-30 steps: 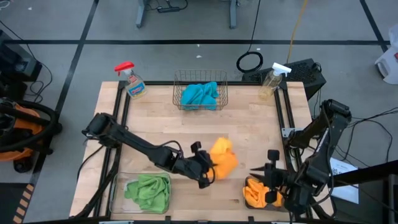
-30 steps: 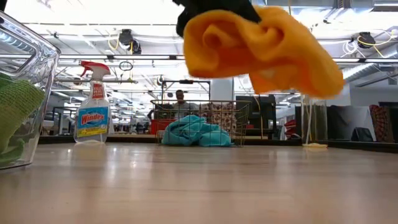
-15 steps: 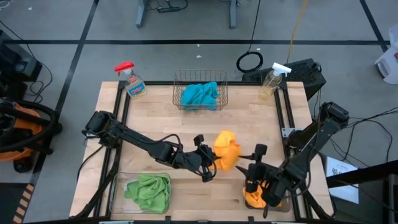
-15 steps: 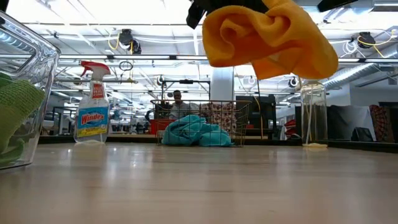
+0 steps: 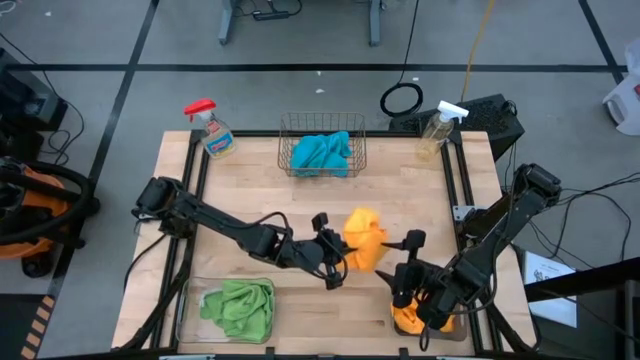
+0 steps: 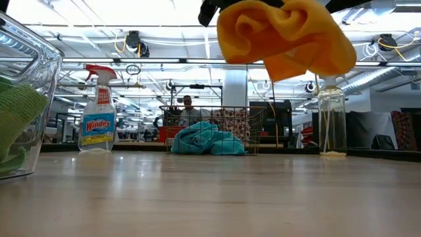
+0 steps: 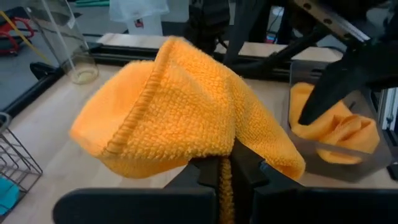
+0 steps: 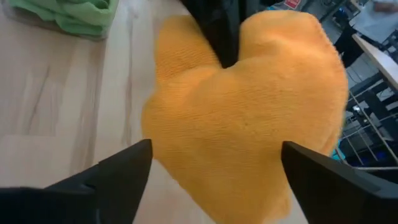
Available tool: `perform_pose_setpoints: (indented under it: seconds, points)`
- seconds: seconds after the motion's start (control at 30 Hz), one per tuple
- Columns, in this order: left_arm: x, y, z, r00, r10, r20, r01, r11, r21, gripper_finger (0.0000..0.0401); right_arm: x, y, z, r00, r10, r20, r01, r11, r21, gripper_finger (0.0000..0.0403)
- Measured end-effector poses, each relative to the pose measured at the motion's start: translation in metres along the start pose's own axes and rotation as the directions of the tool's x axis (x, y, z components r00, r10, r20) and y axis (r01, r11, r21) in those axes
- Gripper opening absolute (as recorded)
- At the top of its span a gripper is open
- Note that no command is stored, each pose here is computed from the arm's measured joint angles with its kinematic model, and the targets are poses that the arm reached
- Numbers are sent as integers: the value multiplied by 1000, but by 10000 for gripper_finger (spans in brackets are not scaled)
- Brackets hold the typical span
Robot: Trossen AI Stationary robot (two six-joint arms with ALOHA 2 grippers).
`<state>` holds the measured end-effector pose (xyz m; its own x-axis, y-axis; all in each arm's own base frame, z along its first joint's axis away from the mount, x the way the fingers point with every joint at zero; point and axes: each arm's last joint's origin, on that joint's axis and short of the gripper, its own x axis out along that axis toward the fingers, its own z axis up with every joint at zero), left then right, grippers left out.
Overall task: Sort microfiber towel by color & place in baskets
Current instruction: Put the yellow microfiber cloth into the black bin
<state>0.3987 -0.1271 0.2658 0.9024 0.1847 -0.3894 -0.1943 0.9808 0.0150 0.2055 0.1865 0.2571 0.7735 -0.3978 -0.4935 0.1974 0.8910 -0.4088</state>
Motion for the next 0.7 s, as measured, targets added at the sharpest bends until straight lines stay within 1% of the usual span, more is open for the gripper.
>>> perform_pose_setpoints:
  seconds: [0.07, 0.13, 0.23, 0.43, 0.6, 0.7]
  points:
    - [-3, 2, 3, 1000, 2, 4, -2, 1000, 10, 12, 1, 2, -1, 1000, -1, -3, 1, 1000, -28, 359]
    - [-6, 2, 8, 1000, 0, 28, 0, 1000, -2, 12, 4, 7, -3, 1000, -18, -3, 18, 997, -80, 371]
    - [-9, 3, 11, 999, -2, 38, 2, 1000, -5, 11, 8, 13, -7, 996, -85, 26, 88, 983, -159, 382]
    - [-9, 3, 11, 999, -1, 36, 1, 1000, -1, 11, 15, 19, -10, 968, -225, 113, 247, 934, -258, 384]
    - [-9, 3, 13, 998, -5, 58, 6, 1000, -9, 11, 19, 24, -12, 967, -230, 111, 255, 906, -337, 384]
    - [-10, 2, 19, 996, -33, 85, 34, 999, -8, 11, 21, 27, -12, 950, -276, 148, 313, 875, -370, 384]
